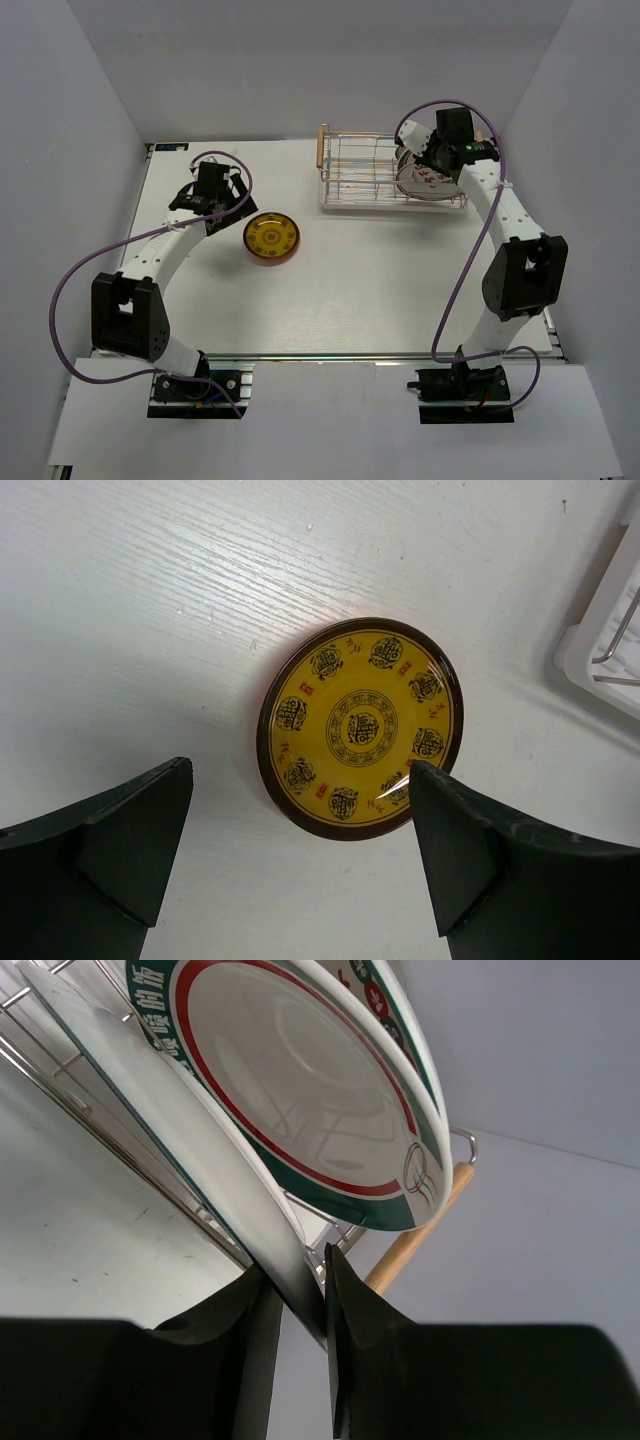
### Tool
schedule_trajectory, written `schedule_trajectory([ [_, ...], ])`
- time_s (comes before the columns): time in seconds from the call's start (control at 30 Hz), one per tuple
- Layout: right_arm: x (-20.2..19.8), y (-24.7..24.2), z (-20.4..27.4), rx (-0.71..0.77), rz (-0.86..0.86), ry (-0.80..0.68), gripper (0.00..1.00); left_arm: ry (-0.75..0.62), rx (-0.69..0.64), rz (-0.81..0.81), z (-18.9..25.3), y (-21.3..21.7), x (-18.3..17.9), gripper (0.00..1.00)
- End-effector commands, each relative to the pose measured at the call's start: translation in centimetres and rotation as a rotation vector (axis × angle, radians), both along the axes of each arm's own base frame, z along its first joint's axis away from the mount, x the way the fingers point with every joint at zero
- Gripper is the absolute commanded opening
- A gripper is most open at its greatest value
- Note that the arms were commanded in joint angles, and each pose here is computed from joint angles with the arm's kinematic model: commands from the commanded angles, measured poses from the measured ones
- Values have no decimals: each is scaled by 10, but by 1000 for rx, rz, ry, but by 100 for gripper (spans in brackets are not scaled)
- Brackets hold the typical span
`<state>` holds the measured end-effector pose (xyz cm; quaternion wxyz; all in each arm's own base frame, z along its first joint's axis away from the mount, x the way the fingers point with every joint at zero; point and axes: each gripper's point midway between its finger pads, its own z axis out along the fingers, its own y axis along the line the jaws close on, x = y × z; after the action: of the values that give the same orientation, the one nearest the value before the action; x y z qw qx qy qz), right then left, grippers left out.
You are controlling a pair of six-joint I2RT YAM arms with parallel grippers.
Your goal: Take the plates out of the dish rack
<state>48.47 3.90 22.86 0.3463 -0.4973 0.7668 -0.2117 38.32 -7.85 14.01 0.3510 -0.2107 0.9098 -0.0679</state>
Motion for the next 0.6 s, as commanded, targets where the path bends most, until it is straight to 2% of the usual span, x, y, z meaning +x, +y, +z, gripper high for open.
schedule_trajectory([
  [0.0,8,-4,36,0,-7,-89,14,-68,-9,-10,24,-2,12,98],
  [0.23,10,-9,74,-58,23,-188,8,-91,-18,-28,30,-7,9,98],
  [0.57,-11,-10,166,-61,56,-389,3,-192,-58,-79,63,-14,7,98],
])
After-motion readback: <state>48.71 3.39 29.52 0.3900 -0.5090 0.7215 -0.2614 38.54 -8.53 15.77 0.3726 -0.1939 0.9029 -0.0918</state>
